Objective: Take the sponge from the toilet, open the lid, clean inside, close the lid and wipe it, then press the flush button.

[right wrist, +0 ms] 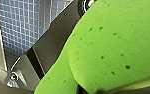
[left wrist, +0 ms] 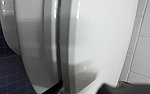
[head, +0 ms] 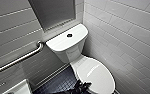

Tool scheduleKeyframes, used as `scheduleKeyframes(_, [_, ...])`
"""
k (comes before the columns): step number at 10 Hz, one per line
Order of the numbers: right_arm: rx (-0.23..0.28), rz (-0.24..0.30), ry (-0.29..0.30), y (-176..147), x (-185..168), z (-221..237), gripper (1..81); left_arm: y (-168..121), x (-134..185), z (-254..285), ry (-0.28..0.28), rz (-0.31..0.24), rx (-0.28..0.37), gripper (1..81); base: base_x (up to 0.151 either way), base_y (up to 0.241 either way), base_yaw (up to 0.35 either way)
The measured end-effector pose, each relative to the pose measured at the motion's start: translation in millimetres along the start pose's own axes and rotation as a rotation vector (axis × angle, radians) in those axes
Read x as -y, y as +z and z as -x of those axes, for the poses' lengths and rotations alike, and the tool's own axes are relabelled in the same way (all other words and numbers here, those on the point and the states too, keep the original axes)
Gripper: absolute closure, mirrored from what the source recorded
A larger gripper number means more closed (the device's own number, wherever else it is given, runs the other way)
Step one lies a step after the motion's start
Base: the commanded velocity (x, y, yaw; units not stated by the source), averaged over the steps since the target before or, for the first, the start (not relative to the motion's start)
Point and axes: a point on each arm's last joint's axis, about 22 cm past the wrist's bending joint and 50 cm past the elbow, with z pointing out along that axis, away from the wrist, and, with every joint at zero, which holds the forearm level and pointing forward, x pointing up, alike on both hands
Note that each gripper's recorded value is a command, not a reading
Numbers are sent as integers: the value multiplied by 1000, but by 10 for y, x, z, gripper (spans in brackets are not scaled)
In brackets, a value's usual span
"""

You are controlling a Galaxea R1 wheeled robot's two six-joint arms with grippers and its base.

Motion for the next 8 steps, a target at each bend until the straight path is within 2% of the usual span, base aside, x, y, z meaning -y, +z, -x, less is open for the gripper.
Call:
scheduleKeyframes(5, [-9,-7,0,-2,12,-18,811,149,-86,43,8,4,-27,10,0,0,0])
scheduleKeyframes(8, [-10,-7,0,-1,14,-19,811,154,-116,45,12,-3,-11,10,0,0,0])
